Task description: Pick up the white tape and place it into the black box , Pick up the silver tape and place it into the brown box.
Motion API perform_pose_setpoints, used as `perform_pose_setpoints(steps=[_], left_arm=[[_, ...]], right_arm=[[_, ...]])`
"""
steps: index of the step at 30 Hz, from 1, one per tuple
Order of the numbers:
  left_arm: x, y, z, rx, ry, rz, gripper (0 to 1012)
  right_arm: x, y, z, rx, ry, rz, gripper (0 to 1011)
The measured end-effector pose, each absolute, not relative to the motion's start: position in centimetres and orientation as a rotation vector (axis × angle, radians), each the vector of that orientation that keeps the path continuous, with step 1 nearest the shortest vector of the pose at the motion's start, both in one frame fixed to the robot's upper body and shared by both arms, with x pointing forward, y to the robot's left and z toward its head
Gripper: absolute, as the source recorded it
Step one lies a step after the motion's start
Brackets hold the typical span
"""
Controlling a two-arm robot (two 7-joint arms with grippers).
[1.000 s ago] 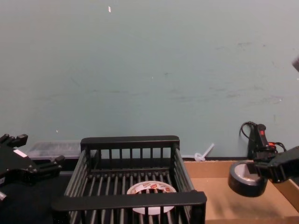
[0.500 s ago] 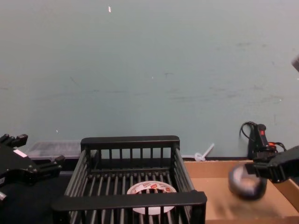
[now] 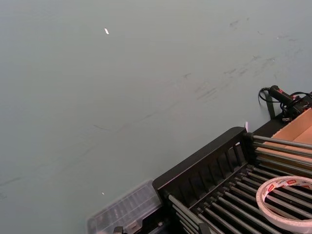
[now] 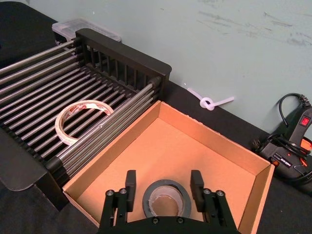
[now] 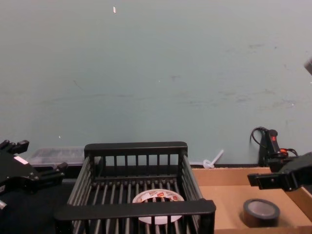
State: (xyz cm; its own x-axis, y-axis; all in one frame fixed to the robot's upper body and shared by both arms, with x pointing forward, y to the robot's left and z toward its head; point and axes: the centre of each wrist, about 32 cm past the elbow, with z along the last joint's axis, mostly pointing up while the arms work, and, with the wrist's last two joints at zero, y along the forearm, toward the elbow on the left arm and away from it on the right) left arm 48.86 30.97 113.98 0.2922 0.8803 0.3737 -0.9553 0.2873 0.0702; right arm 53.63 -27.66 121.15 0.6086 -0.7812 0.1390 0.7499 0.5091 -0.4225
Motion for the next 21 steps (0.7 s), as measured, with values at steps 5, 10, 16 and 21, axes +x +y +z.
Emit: perform_pose_setpoints(steps=[5, 10, 16, 21], left_arm=[[48.86, 30.97, 113.98, 0.304, -0.285, 1.248, 1001], [48.86, 30.97, 113.98, 0.304, -0.285, 1.248, 1002], [48.86, 30.97, 113.98, 0.304, -0.285, 1.248, 1001], [48.86, 30.97, 113.98, 0.305, -0.285, 1.248, 1001]], right_arm=[[53.63, -27.66, 121.16, -0.473, 0.072, -0.923, 817], [53.63, -27.67, 121.16, -0.473, 0.072, -0.922, 959], [53.63, -27.67, 121.16, -0.473, 0.072, -0.923, 1002], [53.63, -27.67, 121.16, -0.473, 0.072, -0.923, 1002]])
